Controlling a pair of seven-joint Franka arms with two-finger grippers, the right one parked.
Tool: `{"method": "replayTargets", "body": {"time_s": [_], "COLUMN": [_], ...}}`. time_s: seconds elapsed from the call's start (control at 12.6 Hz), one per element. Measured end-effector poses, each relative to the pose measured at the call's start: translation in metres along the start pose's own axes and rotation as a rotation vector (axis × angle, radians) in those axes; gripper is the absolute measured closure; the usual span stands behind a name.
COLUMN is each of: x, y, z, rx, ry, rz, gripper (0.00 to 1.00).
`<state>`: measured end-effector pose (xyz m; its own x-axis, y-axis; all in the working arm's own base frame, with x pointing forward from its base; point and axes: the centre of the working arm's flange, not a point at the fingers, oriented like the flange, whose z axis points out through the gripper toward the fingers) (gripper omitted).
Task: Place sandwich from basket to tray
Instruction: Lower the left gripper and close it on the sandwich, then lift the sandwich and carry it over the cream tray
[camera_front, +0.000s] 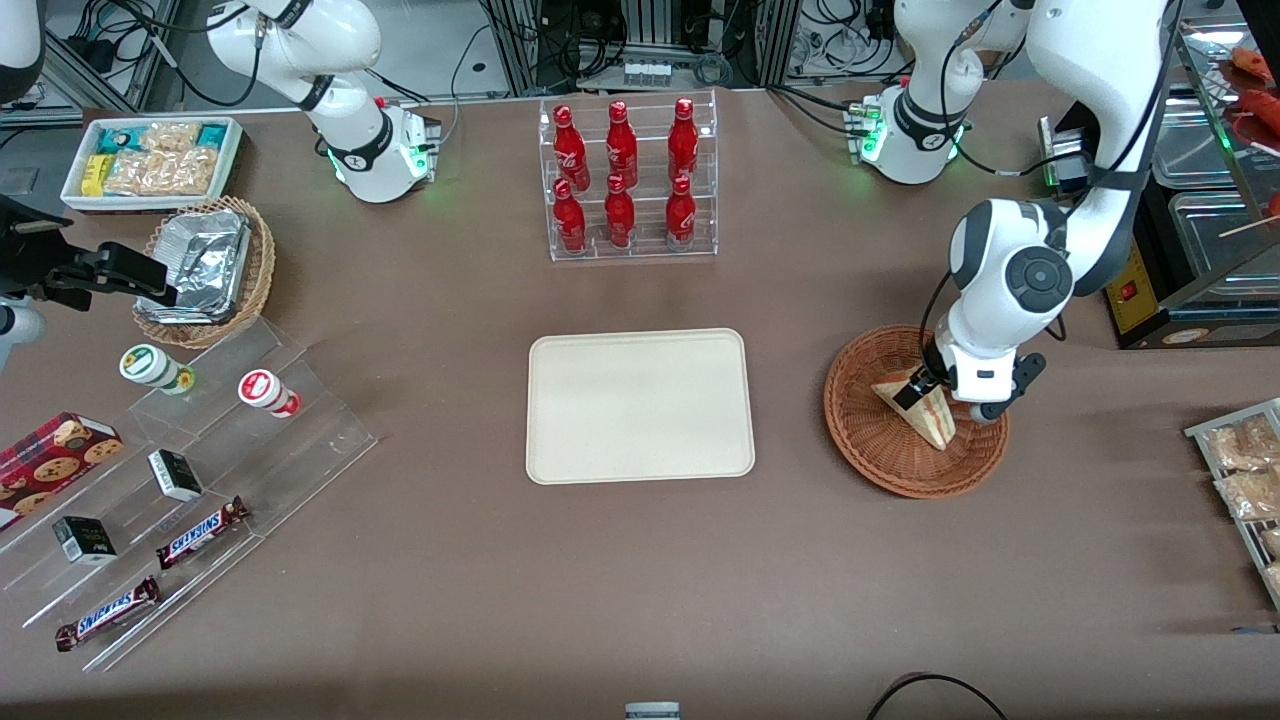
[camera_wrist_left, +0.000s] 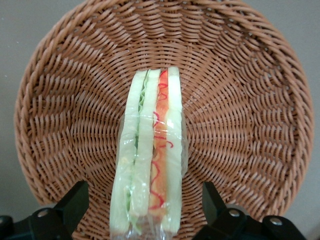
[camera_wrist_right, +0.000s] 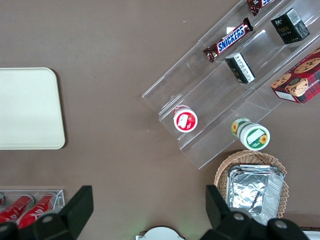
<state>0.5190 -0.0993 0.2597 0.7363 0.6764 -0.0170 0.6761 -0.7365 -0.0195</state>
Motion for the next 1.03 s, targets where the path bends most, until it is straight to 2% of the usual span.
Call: {"method": "replayTargets", "body": {"time_s": [0.08, 0.32, 0.47, 0.71, 0.87, 1.03], "x": [0.0, 0.0, 0.004, 0.014, 0.02, 0.02], "y": [0.0, 0.0, 0.005, 0.018, 0.03, 0.04], "z": [0.006, 0.013, 0.004, -0.033, -0.062, -0.081], "rx": [0.001, 0.01, 0.004, 0.044, 0.058, 0.065], "ry": [-0.002, -0.008, -0.003, -0.031, -0.042, -0.049], "rz": [-0.02, -0.042, -0.041, -0.007, 0.022, 0.069], "gripper": [0.09, 0.46, 0.63, 0.7, 0.81, 0.83]}}
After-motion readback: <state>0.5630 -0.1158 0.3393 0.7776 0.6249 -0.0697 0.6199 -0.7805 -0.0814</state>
